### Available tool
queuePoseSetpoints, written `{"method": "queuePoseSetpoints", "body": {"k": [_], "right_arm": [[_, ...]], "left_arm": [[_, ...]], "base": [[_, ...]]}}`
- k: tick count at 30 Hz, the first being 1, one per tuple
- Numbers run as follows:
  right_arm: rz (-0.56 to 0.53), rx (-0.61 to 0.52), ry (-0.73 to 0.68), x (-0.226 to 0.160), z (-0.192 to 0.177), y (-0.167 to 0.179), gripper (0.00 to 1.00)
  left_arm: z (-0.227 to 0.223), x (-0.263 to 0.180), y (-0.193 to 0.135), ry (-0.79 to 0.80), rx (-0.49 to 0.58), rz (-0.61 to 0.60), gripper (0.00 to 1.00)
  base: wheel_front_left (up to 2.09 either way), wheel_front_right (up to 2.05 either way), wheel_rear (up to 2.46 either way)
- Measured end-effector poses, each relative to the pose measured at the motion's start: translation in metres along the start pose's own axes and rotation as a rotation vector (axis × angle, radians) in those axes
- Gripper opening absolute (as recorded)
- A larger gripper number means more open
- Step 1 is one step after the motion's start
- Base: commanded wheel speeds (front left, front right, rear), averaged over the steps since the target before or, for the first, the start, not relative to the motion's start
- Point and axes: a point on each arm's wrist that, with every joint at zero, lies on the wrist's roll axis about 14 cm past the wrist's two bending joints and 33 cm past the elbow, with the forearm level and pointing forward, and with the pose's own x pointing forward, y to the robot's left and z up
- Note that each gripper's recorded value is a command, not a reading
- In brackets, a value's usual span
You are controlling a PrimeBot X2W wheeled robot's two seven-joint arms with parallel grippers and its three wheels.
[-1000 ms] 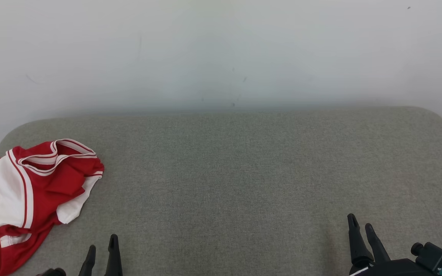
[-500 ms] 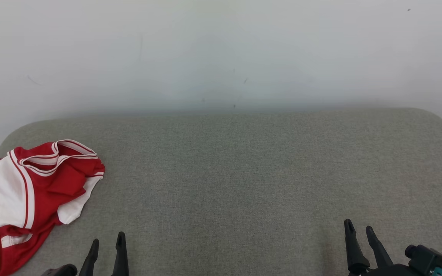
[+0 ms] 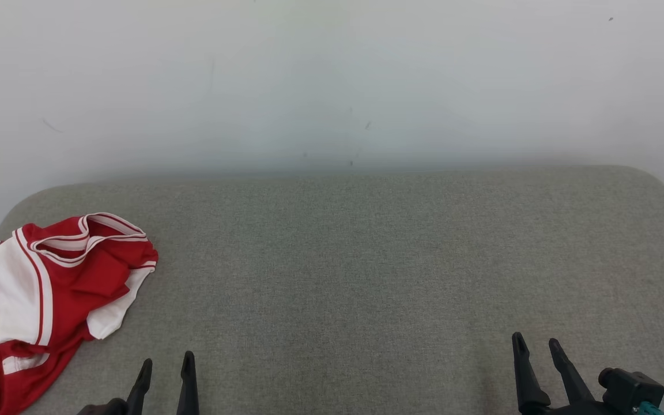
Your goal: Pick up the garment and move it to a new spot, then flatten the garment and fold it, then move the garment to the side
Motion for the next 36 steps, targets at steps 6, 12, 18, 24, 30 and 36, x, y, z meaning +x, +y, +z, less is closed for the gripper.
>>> {"method": "queuePoseSetpoints", "body": {"k": [6, 12, 18, 24, 30, 36], "right_arm": [[0.008, -0.058, 0.008, -0.002, -0.002, 0.001, 1.00], [0.017, -0.107, 0.013, -0.004, -0.004, 0.003, 1.00], [0.026, -0.155, 0.011, -0.005, -0.004, 0.004, 1.00], [0.036, -0.202, 0.010, -0.006, -0.004, 0.006, 1.00], [0.046, -0.246, 0.007, -0.007, -0.004, 0.008, 1.00], [0.059, -0.289, 0.006, -0.008, -0.005, 0.011, 1.00]], "left_arm": [[-0.001, -0.001, -0.001, -0.004, 0.047, -0.007, 1.00], [0.001, -0.002, -0.002, -0.017, 0.072, -0.009, 1.00], [0.003, -0.002, -0.001, -0.030, 0.083, -0.006, 1.00], [0.004, -0.002, -0.004, -0.038, 0.115, -0.020, 1.00], [0.004, -0.003, -0.007, -0.043, 0.150, -0.032, 1.00], [0.004, -0.004, -0.009, -0.048, 0.186, -0.043, 1.00]], "base": [[0.00, 0.00, 0.00], [0.00, 0.00, 0.00], [0.00, 0.00, 0.00], [0.00, 0.00, 0.00], [0.00, 0.00, 0.00], [0.00, 0.00, 0.00]]}}
